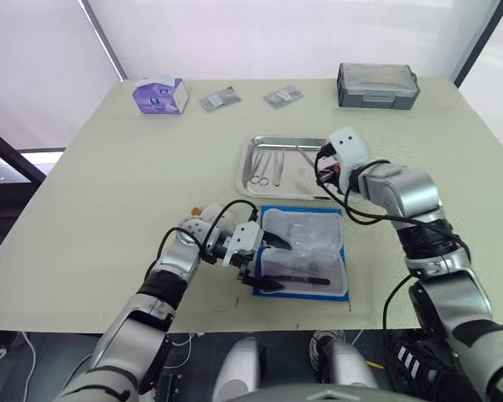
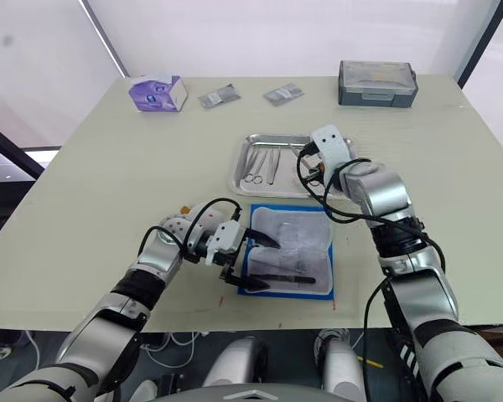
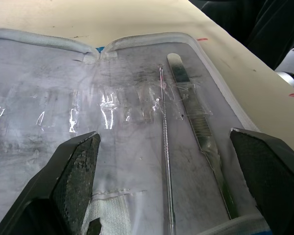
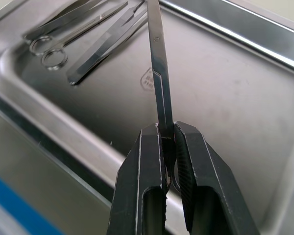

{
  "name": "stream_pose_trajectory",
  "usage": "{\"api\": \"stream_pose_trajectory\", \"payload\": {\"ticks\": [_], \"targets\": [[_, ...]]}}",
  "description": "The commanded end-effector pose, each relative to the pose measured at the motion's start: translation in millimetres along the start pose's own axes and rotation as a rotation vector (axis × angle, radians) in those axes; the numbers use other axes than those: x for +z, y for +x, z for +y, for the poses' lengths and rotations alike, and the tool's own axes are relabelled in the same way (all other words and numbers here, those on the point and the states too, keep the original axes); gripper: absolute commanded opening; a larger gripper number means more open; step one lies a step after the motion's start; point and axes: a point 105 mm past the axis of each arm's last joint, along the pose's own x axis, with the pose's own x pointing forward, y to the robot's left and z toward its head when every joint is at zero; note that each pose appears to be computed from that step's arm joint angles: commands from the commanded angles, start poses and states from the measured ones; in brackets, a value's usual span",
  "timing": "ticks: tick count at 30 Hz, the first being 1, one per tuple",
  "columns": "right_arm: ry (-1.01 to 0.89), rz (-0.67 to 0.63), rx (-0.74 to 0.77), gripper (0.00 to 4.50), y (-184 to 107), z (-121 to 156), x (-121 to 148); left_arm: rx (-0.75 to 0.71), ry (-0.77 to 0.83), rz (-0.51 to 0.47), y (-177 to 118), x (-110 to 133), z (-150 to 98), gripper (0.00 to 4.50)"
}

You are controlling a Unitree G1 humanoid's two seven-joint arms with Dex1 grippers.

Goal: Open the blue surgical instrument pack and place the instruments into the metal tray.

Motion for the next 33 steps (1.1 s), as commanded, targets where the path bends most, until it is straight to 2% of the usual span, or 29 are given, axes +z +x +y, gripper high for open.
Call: {"api": "stream_pose_trajectory", "payload": {"ticks": [1, 12, 13, 14, 15, 16, 17, 18, 21, 26, 29, 33], "targets": [[-0.018, -0.034, -0.009, 0.07, 11, 0, 12, -0.106, -0.186, 0.118, 15, -45, -36, 4.50], [-0.001, 0.033, 0.025, 0.07, 35, 1, -9, -0.106, -0.188, 0.119, 14, -45, -38, 4.50], [-0.004, 0.031, 0.033, 0.44, 35, 1, -9, -0.105, -0.189, 0.120, 14, -45, -38, 4.50], [-0.010, 0.026, 0.042, 1.01, 34, 2, -9, -0.105, -0.190, 0.120, 14, -45, -39, 4.50], [-0.021, 0.004, 0.048, 1.07, 32, 2, -5, -0.106, -0.190, 0.121, 14, -45, -39, 4.50], [-0.031, -0.010, 0.053, 1.41, 29, 2, -2, -0.106, -0.191, 0.121, 13, -45, -40, 4.50], [-0.043, -0.027, 0.055, 2.09, 26, 0, 1, -0.107, -0.191, 0.121, 14, -45, -40, 4.50], [-0.049, -0.046, 0.055, 2.40, 22, -1, 4, -0.107, -0.192, 0.121, 14, -45, -40, 4.50], [-0.076, -0.117, 0.083, 2.40, 9, -1, 15, -0.107, -0.192, 0.121, 14, -45, -40, 4.50], [-0.147, -0.300, 0.197, 2.40, -30, 7, 25, -0.106, -0.191, 0.120, 14, -45, -38, 4.50], [-0.195, -0.374, 0.337, 2.40, -61, 21, 5, -0.107, -0.190, 0.121, 14, -44, -37, 4.50], [-0.245, -0.365, 0.497, 2.40, -91, 42, -31, -0.109, -0.188, 0.121, 14, -44, -37, 4.50]]}}
